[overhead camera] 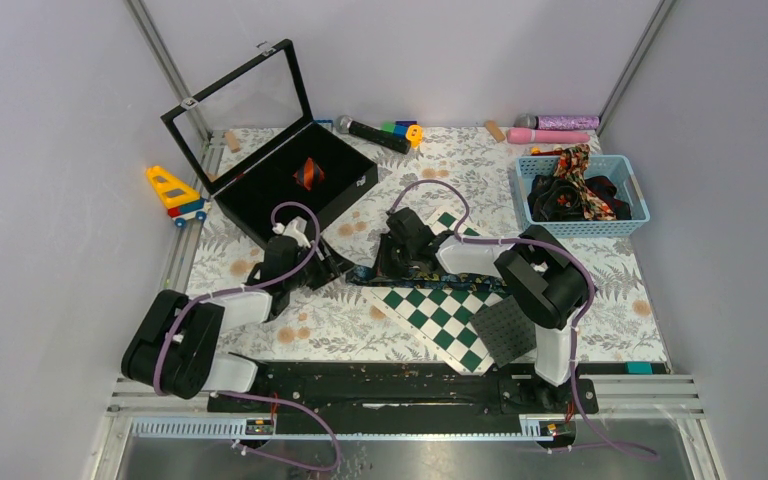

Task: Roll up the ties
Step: Roll the tie at the center of the board.

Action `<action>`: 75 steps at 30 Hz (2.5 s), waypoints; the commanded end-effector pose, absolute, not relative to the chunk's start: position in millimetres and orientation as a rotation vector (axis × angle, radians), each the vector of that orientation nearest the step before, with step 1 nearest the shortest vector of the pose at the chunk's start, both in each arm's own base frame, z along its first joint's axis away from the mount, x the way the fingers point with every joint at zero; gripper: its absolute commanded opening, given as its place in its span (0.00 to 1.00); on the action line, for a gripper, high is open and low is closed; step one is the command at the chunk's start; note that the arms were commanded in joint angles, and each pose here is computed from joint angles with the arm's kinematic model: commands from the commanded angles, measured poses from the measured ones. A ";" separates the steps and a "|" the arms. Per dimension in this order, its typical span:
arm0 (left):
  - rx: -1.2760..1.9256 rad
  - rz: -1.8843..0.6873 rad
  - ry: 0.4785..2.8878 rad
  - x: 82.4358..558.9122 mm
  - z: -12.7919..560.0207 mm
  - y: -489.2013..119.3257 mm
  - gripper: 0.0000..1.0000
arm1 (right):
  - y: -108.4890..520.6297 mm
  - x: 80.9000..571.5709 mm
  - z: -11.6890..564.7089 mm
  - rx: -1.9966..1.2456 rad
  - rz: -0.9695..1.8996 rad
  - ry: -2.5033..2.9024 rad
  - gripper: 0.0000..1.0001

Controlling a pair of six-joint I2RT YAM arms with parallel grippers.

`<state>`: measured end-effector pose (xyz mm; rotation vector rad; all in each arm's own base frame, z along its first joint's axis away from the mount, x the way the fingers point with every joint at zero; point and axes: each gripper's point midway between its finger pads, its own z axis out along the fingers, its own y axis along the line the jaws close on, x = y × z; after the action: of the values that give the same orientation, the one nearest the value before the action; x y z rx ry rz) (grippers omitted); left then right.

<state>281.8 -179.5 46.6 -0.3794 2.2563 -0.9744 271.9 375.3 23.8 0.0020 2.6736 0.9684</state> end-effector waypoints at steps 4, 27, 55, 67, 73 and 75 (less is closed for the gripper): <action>-0.281 -1.043 2.186 284.3 55.4 -189.8 0.59 | 361.2 280.2 19.5 0.051 0.895 2.673 0.01; -0.182 -1.171 2.162 279.1 48.5 -211.1 0.46 | 363.3 282.7 20.4 0.051 0.906 2.673 0.01; -0.148 -0.726 2.369 299.5 71.2 -182.3 0.29 | 294.8 273.6 120.3 -0.051 0.810 2.420 0.07; -0.078 -0.365 2.478 303.0 75.5 -164.6 0.27 | 253.4 268.1 128.1 -0.032 0.696 2.369 0.08; 0.011 -0.132 2.501 304.5 77.5 -161.9 0.25 | 243.1 265.9 134.2 0.007 0.708 2.345 0.08; 0.038 -0.068 2.502 304.5 78.1 -162.1 0.24 | 234.6 268.7 140.4 0.037 0.678 2.314 0.08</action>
<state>297.5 -178.2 72.3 -0.0087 2.5169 -0.3021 261.1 251.1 122.3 -0.0130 2.3923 0.7233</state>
